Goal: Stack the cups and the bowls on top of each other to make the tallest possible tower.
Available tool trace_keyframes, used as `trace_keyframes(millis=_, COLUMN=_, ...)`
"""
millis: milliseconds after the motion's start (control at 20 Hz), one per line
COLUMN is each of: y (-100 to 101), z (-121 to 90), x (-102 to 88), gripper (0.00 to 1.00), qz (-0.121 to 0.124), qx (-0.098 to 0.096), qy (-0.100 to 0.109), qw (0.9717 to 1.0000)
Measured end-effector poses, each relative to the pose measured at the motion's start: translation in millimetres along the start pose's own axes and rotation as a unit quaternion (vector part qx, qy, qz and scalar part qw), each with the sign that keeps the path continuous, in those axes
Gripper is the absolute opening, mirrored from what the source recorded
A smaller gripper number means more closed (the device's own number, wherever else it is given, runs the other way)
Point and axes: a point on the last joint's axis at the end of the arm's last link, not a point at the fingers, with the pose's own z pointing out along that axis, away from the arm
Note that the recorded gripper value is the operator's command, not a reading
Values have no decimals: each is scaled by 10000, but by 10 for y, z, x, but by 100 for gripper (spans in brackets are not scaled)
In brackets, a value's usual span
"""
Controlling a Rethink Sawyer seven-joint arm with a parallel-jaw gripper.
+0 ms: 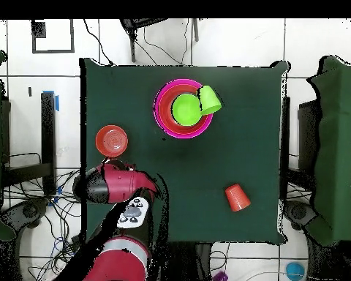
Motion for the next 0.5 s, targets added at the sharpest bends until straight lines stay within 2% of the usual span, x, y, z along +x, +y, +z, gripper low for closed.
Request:
trace_keyframes(millis=300, y=-3, z=218, x=152, gripper=100, qz=-31, qx=107, qy=118, qw=9999)
trace_keyframes(millis=500, y=-65, z=282, x=103, gripper=100, qz=66, qx=51, qy=66, qw=9999)
